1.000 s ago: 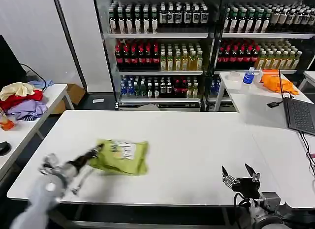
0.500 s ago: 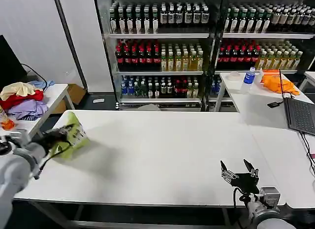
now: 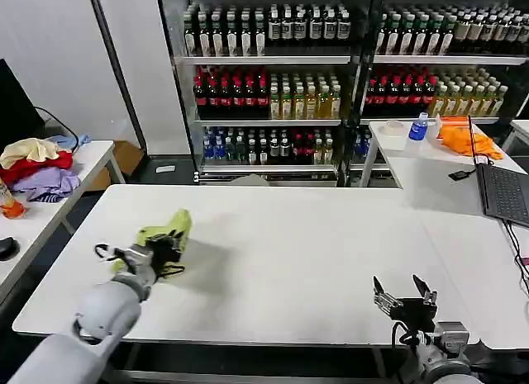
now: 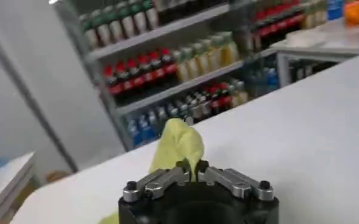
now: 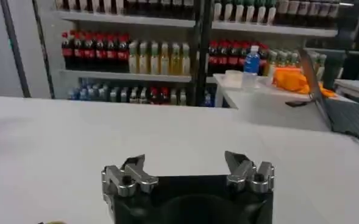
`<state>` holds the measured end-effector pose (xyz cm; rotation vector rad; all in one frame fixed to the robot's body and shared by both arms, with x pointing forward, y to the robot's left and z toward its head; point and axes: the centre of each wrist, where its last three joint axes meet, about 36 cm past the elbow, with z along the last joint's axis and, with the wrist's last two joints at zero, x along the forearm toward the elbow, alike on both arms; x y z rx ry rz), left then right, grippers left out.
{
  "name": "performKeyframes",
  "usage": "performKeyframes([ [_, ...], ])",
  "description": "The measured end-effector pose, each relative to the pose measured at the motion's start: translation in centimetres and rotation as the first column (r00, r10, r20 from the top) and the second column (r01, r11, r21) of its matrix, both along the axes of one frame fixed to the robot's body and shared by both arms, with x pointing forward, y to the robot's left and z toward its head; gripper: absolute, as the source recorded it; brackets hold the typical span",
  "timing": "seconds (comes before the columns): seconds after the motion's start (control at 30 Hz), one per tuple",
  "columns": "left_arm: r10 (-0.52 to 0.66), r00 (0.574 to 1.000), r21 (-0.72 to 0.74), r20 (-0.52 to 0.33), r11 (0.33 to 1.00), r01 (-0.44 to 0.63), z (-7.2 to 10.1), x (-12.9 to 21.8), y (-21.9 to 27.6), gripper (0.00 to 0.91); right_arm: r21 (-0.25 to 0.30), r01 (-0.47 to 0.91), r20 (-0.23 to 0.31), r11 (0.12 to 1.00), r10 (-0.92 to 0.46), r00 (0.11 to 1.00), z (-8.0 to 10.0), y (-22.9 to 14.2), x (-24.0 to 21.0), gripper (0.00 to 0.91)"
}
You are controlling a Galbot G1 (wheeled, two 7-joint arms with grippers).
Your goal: Fold and organize the clothes.
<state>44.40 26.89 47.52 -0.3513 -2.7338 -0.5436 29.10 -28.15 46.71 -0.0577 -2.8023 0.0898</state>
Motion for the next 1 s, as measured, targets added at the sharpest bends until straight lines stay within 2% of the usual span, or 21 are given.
performKeyframes([
  [0.23, -0.078, 0.997, 0.019, -0.008, 0.997, 0.079, -1.8, 0.9, -5.1, 0.020, -0.008, 0.010, 0.000, 1.000, -0.010, 1.000, 0.0, -0.2, 0.0, 0.907],
  [0.43, -0.100, 0.995, -0.039, -0.022, 0.994, 0.099, -3.0, 3.0, -9.9, 0.020, -0.016, 0.011, -0.002, 1.000, -0.011, 1.000, 0.0, -0.4, 0.0, 0.907],
  [0.47, -0.098, 0.995, -0.054, -0.022, 0.994, 0.096, -3.0, 3.5, -10.6, 0.071, -0.018, 0.010, -0.001, 1.000, -0.010, 1.000, 0.0, -0.5, 0.1, 0.907],
  [0.5, -0.096, 0.995, -0.069, -0.022, 0.993, 0.094, -3.0, 3.9, -11.3, 0.212, -0.019, 0.010, -0.001, 1.000, -0.010, 1.000, 0.1, -0.5, 0.1, 0.907],
  [0.53, -0.095, 0.995, -0.087, -0.024, 0.992, 0.093, -3.0, 4.4, -12.0, 0.907, -0.020, 0.009, 0.000, 1.000, -0.009, 1.000, 0.1, -0.5, 0.1, 0.907],
  [0.8, -0.109, 0.994, -0.226, 0.002, 0.968, 0.106, -2.3, 7.5, -16.7, 0.907, -0.019, 0.003, -0.001, 1.000, -0.003, 1.000, 0.0, -0.5, 0.4, 0.907],
  [1.0, -0.142, 0.990, -0.397, 0.025, 0.907, 0.140, -1.5, 8.0, -18.4, 0.907, -0.018, -0.005, -0.002, 1.000, 0.005, 1.000, -0.1, -0.3, 0.9, 0.907],
])
